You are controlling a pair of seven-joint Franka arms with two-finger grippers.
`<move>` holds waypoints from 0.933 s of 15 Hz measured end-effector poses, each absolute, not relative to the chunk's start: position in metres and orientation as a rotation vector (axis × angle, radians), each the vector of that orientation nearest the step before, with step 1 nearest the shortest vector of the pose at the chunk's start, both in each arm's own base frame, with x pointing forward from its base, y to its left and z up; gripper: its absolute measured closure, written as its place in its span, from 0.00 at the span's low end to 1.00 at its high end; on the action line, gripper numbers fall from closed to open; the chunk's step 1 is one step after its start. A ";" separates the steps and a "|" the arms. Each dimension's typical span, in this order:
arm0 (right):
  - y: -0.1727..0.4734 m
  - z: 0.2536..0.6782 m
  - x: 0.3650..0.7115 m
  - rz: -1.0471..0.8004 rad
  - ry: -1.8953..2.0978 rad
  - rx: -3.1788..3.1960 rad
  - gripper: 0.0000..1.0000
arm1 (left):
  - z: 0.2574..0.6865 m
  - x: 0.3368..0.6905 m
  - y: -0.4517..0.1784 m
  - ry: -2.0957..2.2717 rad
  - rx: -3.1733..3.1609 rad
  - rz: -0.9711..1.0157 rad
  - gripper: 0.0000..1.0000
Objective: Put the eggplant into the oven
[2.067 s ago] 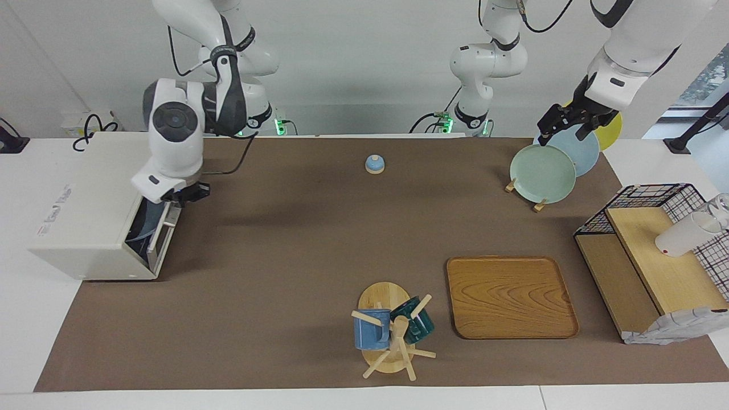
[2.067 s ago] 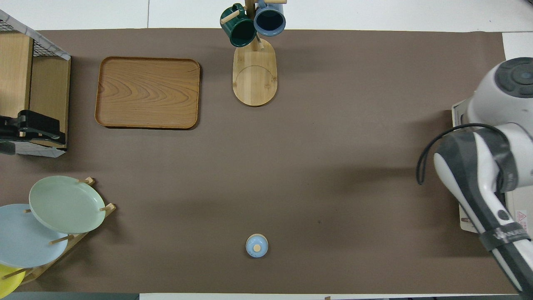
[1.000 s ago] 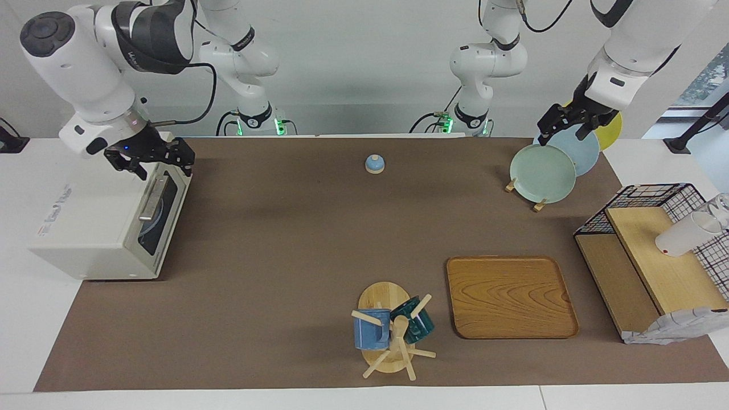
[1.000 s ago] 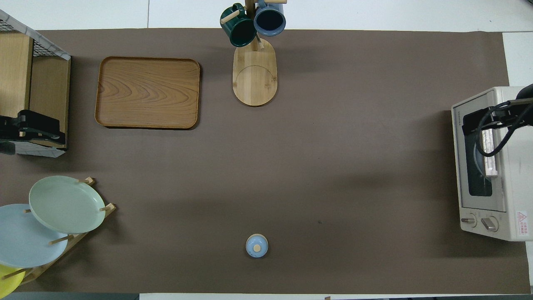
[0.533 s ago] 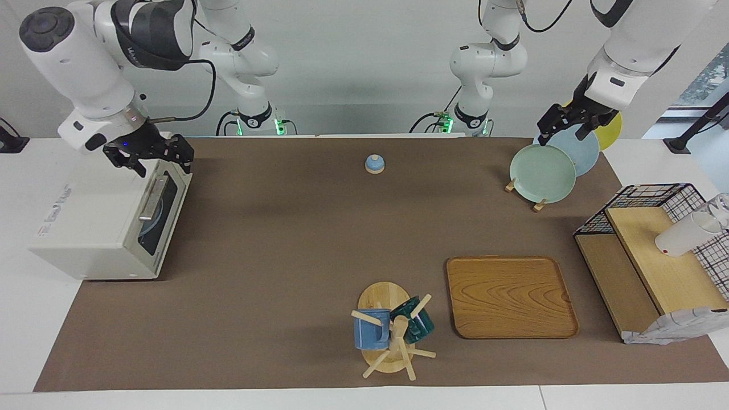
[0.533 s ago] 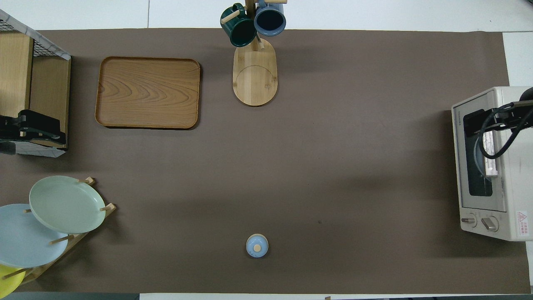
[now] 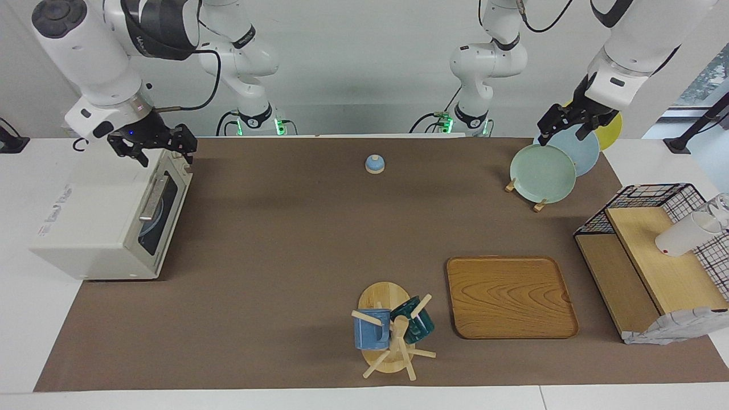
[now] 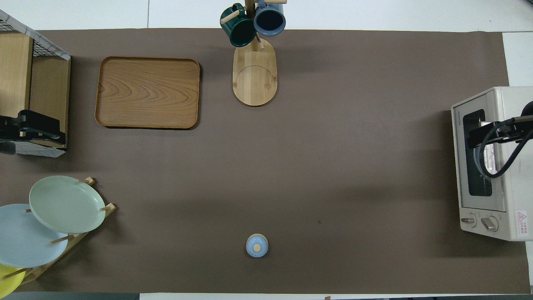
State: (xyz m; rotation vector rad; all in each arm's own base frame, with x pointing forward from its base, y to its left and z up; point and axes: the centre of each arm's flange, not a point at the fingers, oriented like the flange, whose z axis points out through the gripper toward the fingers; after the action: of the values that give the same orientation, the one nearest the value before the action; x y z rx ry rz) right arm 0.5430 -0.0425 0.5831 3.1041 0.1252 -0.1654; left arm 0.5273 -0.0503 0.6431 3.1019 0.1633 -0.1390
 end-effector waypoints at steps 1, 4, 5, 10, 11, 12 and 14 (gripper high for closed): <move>-0.044 0.583 0.543 -0.155 0.121 3.104 0.00 | 0.643 0.527 -0.050 0.163 3.102 -0.139 0.00; -0.045 0.584 0.544 -0.139 0.118 3.104 0.00 | 0.643 0.527 -0.050 0.163 3.102 -0.139 0.00; -0.046 0.584 0.545 -0.136 0.117 3.104 0.00 | 0.643 0.527 -0.050 0.163 3.102 -0.139 0.00; -0.049 0.585 0.544 -0.131 0.108 3.105 0.00 | 0.643 0.527 -0.050 0.163 3.102 -0.139 0.00; -0.049 0.585 0.545 -0.122 0.107 3.105 0.00 | 0.643 0.527 -0.050 0.163 3.102 -0.139 0.00; -0.049 0.587 0.546 -0.107 0.107 3.104 0.00 | 0.643 0.527 -0.050 0.163 3.102 -0.139 0.00; -0.049 0.588 0.546 -0.098 0.106 3.104 0.00 | 0.643 0.527 -0.050 0.163 3.102 -0.139 0.00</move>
State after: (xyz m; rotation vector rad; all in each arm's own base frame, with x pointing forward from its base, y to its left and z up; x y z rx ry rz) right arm 0.5461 -0.0486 0.5879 3.1043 0.1059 -0.0981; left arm 0.5273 -0.0503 0.6431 3.1019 0.1633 -0.1390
